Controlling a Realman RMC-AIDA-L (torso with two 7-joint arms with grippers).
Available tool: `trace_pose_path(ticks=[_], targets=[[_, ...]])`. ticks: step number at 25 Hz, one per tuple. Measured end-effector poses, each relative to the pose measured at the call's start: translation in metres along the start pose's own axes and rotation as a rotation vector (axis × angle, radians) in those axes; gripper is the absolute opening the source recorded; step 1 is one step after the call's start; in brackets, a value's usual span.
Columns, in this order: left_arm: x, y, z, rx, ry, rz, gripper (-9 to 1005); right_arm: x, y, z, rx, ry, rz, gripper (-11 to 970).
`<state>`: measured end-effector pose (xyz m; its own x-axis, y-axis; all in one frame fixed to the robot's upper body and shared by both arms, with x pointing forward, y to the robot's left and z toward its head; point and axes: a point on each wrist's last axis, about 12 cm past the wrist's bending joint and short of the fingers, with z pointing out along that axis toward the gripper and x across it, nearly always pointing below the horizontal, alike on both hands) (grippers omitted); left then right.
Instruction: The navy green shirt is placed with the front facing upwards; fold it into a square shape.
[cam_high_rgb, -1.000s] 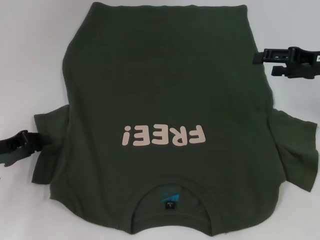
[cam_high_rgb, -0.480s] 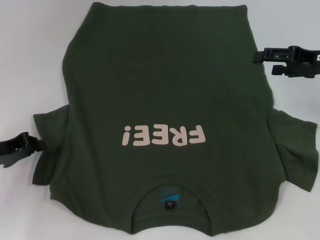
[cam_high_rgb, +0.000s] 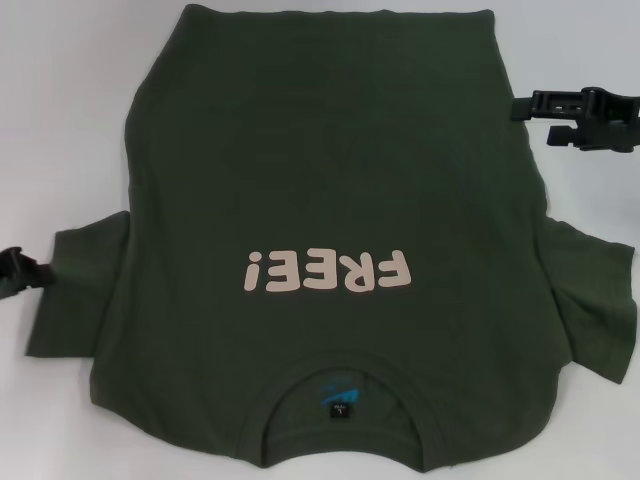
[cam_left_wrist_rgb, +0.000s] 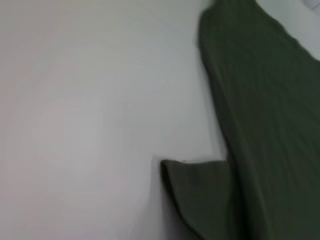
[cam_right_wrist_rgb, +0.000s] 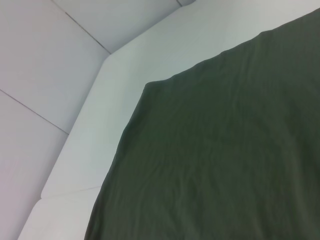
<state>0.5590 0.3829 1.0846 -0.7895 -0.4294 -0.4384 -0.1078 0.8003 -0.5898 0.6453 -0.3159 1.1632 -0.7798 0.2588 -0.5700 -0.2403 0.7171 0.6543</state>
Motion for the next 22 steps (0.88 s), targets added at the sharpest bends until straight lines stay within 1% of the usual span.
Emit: trace_pose_path(ticks=[3,6,11,17,19,22], targets=[[-0.011,-0.001,-0.005,-0.045,0.010,0.033,1,0.000,0.000,0.000,0.000,-0.002,0.000,941],[-0.023,-0.005,-0.008,-0.082,0.029,0.073,1,-0.001,0.000,-0.001,0.000,-0.005,0.000,941],[-0.041,-0.016,-0.009,-0.139,0.058,0.134,1,-0.001,0.000,-0.001,0.001,-0.005,0.000,941],[-0.065,-0.035,-0.013,-0.204,0.090,0.210,1,-0.002,-0.001,-0.002,0.003,-0.007,-0.002,940],[-0.072,-0.040,-0.015,-0.228,0.093,0.225,1,-0.002,-0.001,-0.002,0.003,-0.007,-0.002,940],[-0.078,-0.043,-0.019,-0.250,0.080,0.227,1,-0.002,-0.001,-0.002,0.003,-0.006,-0.002,940]])
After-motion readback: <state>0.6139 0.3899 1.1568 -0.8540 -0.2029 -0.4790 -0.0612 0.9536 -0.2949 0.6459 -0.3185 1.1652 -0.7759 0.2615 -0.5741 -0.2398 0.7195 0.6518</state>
